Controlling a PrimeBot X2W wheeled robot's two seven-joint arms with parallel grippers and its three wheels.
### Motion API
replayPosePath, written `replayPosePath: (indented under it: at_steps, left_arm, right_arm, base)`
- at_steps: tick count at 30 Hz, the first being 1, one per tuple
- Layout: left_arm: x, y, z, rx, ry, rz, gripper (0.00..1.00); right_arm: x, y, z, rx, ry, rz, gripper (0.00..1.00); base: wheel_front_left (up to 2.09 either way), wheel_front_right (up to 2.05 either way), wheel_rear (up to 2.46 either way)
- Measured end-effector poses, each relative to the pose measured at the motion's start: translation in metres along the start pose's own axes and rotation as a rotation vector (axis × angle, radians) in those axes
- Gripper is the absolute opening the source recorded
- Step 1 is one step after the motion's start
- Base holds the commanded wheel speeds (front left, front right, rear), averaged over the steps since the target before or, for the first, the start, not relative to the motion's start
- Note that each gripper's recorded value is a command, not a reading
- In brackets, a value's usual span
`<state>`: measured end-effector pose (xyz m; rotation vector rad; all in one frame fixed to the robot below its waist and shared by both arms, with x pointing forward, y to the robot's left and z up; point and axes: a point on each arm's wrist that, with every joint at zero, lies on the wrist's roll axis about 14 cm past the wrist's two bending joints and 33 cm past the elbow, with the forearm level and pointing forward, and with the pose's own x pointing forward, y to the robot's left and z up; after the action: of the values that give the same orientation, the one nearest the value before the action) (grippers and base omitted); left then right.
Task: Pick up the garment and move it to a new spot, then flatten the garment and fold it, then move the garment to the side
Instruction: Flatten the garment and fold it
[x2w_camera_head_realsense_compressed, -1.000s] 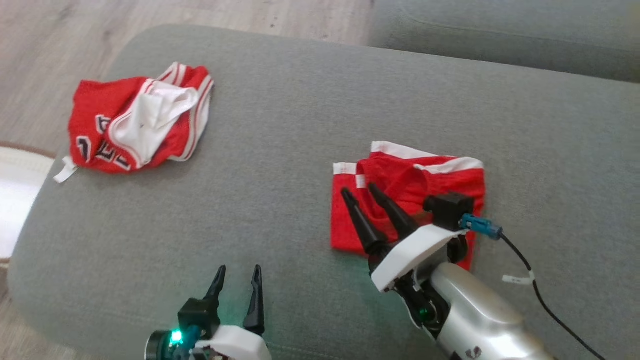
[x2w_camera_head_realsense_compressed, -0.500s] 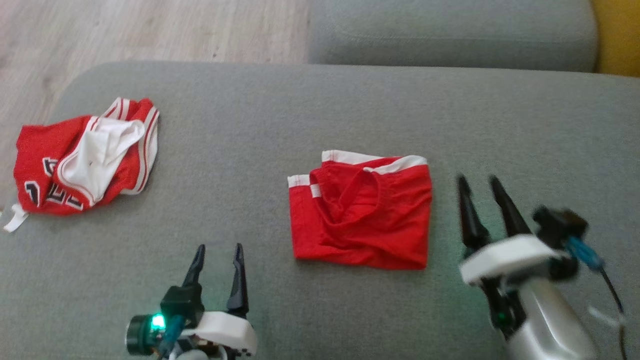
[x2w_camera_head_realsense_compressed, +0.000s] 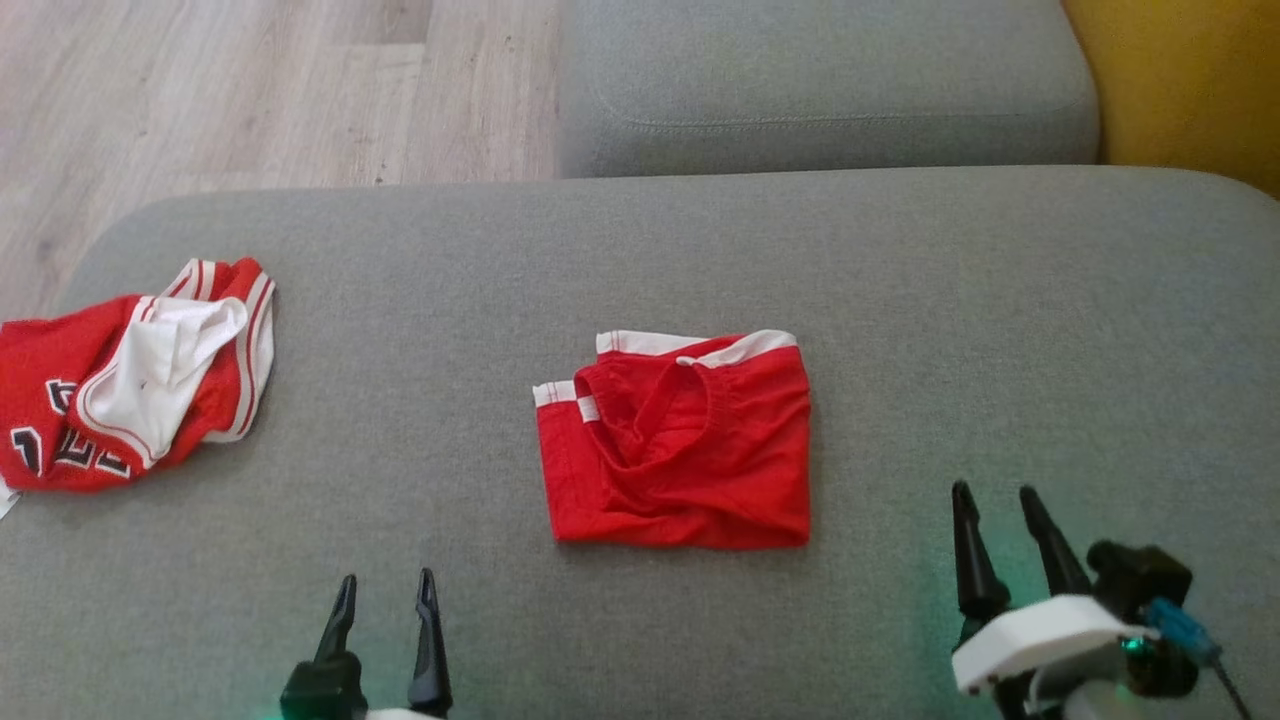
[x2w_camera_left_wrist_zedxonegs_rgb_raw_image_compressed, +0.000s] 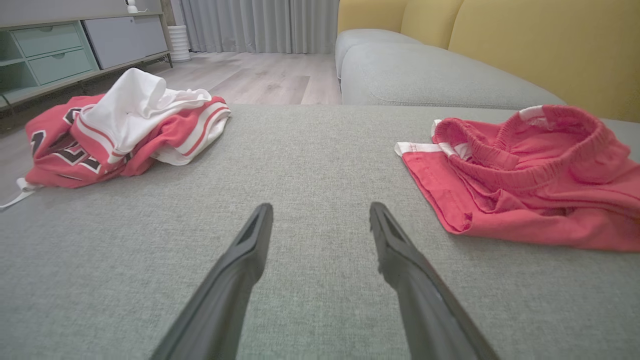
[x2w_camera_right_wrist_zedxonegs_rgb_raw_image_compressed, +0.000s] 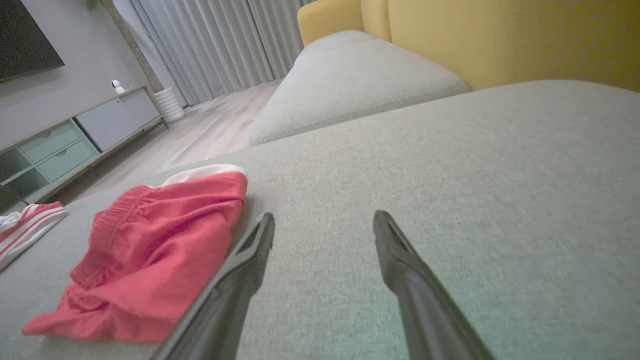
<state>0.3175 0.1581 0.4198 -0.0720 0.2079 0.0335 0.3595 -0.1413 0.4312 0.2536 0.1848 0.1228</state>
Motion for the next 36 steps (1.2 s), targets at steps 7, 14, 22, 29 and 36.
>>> replayPosePath:
  at_steps: [7,14,22,29,36]
  left_arm:
    - [-0.004,-0.002,-0.003,-0.002,0.006,-0.005,1.0]
    - [-0.004,-0.008,-0.007,-0.002,0.019,-0.03,1.0]
    - [-0.015,-0.011,-0.024,-0.028,0.073,-0.04,1.0]
    - [-0.022,-0.018,-0.036,-0.041,0.114,-0.067,1.0]
    - [-0.021,-0.024,-0.04,-0.044,0.131,-0.079,1.0]
  right_arm:
    - [-0.006,0.007,-0.008,-0.001,0.02,0.02,1.0]
    - [0.002,0.052,-0.022,0.028,0.075,0.154,1.0]
    - [0.048,0.125,0.005,0.016,0.058,0.369,1.0]
    - [0.063,0.138,-0.025,0.004,0.196,0.398,1.0]
    - [0.068,0.138,-0.04,0.005,0.256,0.396,1.0]
  base:
    - [0.0,0.0,0.0]
    - [0.0,0.0,0.0]
    - [0.0,0.0,0.0]
    - [0.0,0.0,0.0]
    - [0.0,0.0,0.0]
